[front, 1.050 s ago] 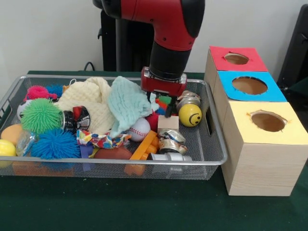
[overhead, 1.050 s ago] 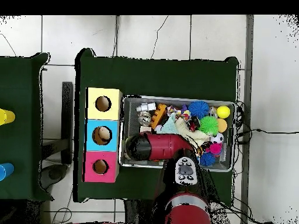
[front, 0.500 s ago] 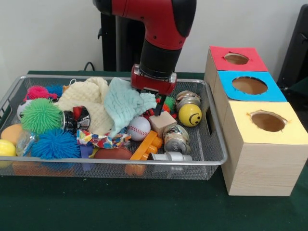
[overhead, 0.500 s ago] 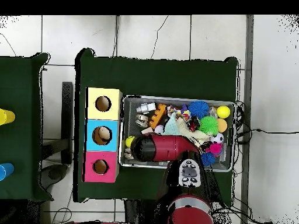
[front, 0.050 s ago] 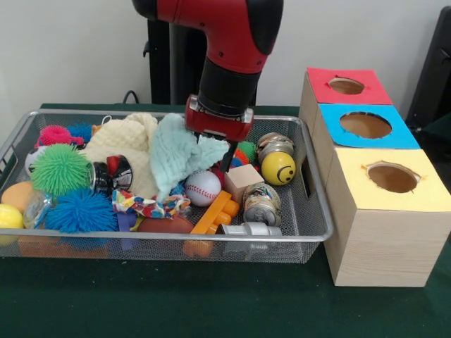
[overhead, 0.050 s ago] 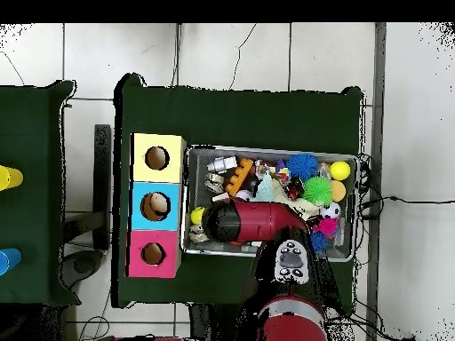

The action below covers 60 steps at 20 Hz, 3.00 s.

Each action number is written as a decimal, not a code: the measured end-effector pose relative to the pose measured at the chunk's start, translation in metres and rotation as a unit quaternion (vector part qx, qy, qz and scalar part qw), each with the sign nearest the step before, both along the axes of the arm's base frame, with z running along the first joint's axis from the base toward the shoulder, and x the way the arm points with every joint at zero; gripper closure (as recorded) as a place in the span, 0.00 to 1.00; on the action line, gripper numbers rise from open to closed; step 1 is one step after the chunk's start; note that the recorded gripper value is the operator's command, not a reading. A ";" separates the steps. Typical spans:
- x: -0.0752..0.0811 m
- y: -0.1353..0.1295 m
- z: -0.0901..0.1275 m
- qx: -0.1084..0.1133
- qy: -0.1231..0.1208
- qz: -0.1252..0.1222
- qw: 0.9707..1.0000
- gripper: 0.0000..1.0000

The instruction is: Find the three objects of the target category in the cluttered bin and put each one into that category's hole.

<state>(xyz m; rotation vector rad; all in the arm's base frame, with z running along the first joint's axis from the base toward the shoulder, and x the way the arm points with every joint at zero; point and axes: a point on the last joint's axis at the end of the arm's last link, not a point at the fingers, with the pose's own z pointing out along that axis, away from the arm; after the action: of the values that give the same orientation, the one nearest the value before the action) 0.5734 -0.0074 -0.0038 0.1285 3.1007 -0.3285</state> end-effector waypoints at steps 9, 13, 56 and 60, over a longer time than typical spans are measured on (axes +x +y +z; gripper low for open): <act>0.032 -0.010 -0.007 -0.005 0.015 -0.010 1.000 0.00; 0.051 -0.020 -0.008 -0.003 0.025 -0.023 0.999 0.00; 0.085 -0.074 -0.027 0.018 0.010 -0.069 0.997 0.00; 0.092 -0.073 -0.009 0.017 0.004 -0.069 0.997 0.00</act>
<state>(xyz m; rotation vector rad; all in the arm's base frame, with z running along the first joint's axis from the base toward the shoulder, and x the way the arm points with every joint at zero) 0.6654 -0.0806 -0.0127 0.3436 3.1130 -0.2788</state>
